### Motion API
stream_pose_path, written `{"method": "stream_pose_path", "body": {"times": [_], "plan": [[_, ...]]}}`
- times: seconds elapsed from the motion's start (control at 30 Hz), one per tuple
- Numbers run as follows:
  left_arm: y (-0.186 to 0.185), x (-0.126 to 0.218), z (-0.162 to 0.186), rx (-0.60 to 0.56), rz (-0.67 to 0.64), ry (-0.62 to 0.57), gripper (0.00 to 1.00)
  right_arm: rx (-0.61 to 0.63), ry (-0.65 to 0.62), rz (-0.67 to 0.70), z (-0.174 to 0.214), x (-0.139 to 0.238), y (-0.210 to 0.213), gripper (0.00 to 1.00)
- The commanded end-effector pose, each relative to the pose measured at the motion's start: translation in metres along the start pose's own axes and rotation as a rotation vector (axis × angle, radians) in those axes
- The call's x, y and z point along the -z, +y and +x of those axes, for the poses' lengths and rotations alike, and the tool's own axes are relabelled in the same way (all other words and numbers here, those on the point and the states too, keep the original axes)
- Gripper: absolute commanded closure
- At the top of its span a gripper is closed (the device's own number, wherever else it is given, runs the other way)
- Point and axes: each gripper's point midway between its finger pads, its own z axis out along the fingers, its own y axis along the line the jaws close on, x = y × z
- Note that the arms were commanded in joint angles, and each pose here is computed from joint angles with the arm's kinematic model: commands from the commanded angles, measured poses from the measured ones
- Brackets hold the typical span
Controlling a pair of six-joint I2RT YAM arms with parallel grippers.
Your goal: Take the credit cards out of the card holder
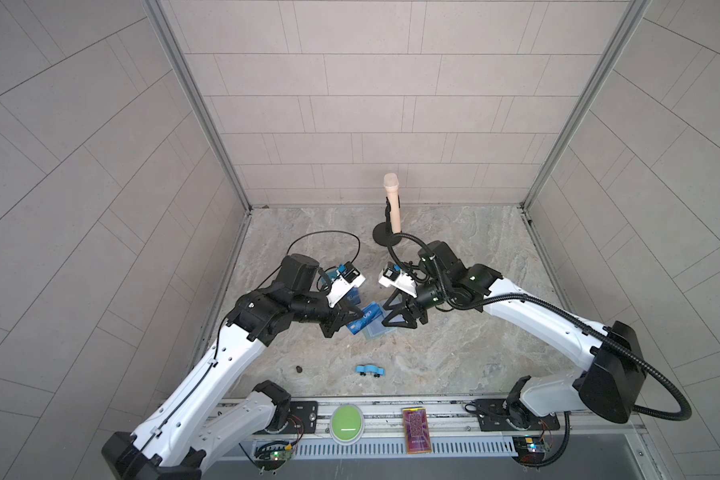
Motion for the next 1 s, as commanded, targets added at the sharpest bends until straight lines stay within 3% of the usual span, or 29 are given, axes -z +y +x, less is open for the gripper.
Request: {"method": "stream_pose_path", "body": {"times": [0.0, 0.13, 0.43, 0.97], "plan": [[0.042, 0.001, 0.012, -0.074, -0.213, 0.079, 1.0, 0.018, -0.043, 0.266, 0.0, 0.016, -0.038, 0.36], [0.077, -0.004, 0.016, -0.121, -0.328, 0.158, 1.0, -0.032, -0.088, 0.457, 0.009, 0.031, -0.07, 0.33], [0.099, -0.028, 0.022, -0.297, -0.252, 0.287, 1.0, -0.067, -0.13, 0.61, 0.02, 0.05, -0.092, 0.27], [0.164, -0.051, 0.027, -0.15, -0.249, 0.325, 1.0, -0.068, -0.145, 0.644, 0.027, 0.059, -0.09, 0.26]]}}
